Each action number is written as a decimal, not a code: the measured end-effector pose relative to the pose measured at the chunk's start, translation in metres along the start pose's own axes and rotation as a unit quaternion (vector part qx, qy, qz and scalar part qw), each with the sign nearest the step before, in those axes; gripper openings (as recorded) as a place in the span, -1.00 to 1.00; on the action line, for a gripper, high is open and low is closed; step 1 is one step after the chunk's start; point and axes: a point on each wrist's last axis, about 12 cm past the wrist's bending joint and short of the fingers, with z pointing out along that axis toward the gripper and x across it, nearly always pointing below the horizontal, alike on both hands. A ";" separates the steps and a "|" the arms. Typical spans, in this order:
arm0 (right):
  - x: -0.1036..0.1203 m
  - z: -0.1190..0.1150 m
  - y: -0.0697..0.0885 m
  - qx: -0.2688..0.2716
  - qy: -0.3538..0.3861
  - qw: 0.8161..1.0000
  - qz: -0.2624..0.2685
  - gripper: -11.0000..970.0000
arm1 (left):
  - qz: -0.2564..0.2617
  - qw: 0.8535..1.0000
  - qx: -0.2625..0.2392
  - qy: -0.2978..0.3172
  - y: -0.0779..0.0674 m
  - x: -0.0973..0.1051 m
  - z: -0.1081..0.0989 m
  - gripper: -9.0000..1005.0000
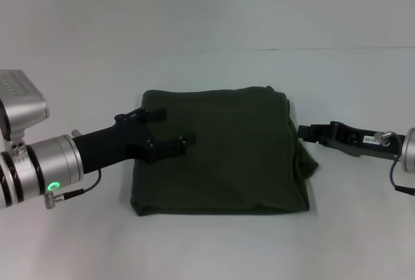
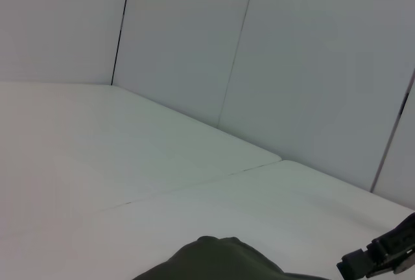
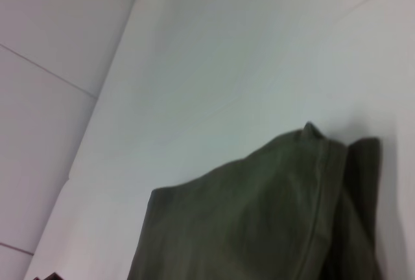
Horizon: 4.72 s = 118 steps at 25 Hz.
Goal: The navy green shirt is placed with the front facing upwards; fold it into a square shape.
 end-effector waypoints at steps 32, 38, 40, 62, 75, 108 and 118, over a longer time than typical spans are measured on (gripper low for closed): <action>0.012 0.049 0.057 -0.066 0.139 0.978 -0.143 -0.94 | -0.002 0.999 -0.040 -0.013 0.014 -0.001 -0.017 0.87; 0.017 0.064 0.054 -0.021 0.146 0.976 -0.163 -0.97 | -0.004 0.999 -0.038 -0.013 0.012 0.000 -0.016 0.86; 0.018 0.065 0.053 -0.012 0.145 0.975 -0.166 -0.97 | -0.005 0.999 -0.037 -0.012 0.012 0.001 -0.016 0.86; -0.016 0.058 0.050 0.001 0.030 0.981 -0.191 -0.97 | -0.010 0.999 -0.033 -0.016 0.009 0.001 -0.014 0.87; -0.016 0.083 0.049 0.073 0.027 0.974 -0.215 -0.96 | -0.010 0.999 -0.036 -0.017 0.010 0.001 -0.014 0.86; -0.016 -0.049 0.017 -0.086 -0.091 0.950 -0.287 -0.38 | -0.018 0.996 0.050 -0.075 0.004 -0.034 -0.044 0.86; -0.025 -0.080 0.022 -0.121 -0.093 0.934 -0.323 0.43 | -0.013 0.991 0.102 -0.081 -0.003 -0.050 -0.053 0.87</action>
